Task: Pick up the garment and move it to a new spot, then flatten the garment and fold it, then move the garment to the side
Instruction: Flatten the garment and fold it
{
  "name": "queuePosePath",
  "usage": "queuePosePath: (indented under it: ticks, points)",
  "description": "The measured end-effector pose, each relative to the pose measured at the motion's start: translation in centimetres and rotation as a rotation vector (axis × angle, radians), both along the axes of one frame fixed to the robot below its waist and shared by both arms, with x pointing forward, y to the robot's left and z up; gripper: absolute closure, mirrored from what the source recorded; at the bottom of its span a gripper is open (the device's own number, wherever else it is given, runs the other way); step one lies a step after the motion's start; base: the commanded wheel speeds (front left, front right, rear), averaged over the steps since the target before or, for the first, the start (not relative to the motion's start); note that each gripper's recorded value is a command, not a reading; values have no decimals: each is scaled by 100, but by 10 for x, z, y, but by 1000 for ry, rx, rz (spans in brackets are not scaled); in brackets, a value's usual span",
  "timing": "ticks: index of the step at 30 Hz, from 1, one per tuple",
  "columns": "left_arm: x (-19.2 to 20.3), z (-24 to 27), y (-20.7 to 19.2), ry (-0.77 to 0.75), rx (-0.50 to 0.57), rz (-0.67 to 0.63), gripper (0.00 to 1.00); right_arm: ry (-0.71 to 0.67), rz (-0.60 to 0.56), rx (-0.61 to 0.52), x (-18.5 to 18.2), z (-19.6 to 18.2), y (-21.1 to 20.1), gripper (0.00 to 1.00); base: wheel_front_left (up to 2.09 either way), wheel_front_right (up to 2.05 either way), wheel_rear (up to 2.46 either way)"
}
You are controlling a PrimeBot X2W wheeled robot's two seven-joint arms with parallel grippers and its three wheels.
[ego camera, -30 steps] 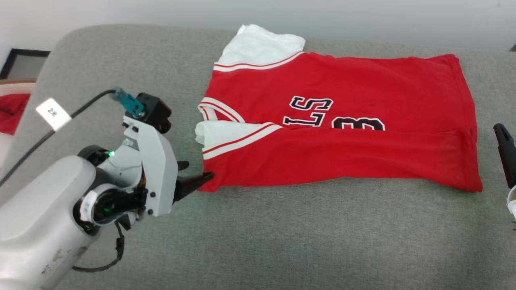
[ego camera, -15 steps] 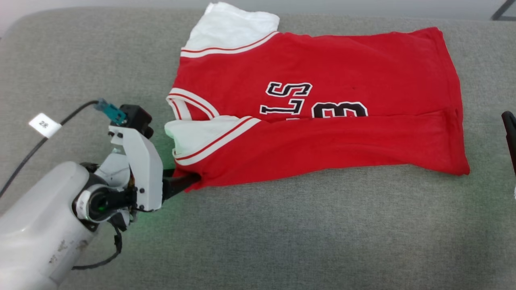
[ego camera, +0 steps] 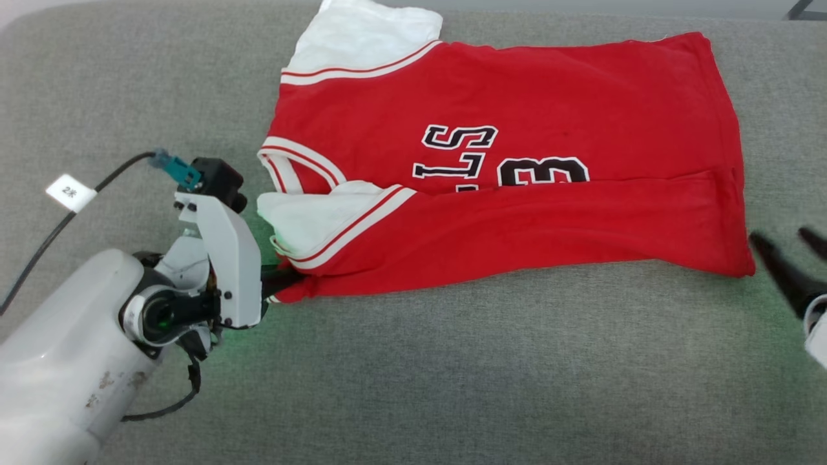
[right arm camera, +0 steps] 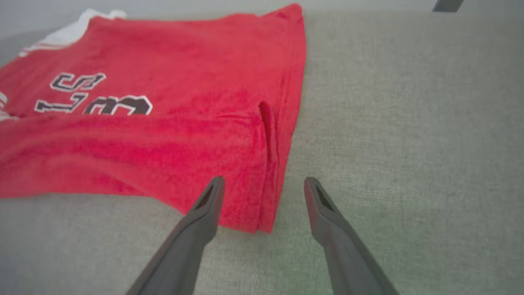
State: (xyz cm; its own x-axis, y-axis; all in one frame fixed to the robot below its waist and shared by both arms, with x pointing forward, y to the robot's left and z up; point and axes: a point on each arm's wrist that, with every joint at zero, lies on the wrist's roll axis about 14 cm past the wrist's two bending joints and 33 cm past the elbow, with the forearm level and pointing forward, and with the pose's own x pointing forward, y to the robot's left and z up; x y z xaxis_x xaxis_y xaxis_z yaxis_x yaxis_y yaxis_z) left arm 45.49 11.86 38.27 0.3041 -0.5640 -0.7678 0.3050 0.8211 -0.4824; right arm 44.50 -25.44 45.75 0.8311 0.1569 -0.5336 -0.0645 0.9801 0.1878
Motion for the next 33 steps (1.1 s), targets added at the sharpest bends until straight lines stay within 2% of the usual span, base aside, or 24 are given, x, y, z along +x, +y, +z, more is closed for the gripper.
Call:
queuePosePath:
  ticks: [6,8,13,16,17,18,19,27,33]
  points:
    - [2,0,-3,-16,-10,-15,100,212,130,-85,-4,-21,15,0,0,0,0]
    - [3,0,-4,-19,-17,-19,100,251,142,-93,1,-25,16,0,0,0,0]
    - [6,-1,-8,-27,-28,-23,100,362,145,-221,5,-45,-2,0,0,0,0]
    - [7,-1,-8,-38,-30,-23,100,418,154,-224,2,-60,-1,0,0,0,0]
    - [7,-1,-8,-40,-32,-20,100,424,156,-226,2,-62,-1,51,0,0,0]
    - [7,-2,-8,-41,-33,-15,100,427,160,-230,3,-63,-1,91,0,0,0]
    - [7,-1,-8,-44,-36,-13,100,423,163,-237,4,-64,-1,100,0,0,0]
    - [4,7,-6,-71,-37,4,100,401,177,-205,-4,-58,6,100,0,0,0]
    - [-14,17,-6,-86,-55,4,100,386,161,-188,-28,-49,1,100,0,0,0]
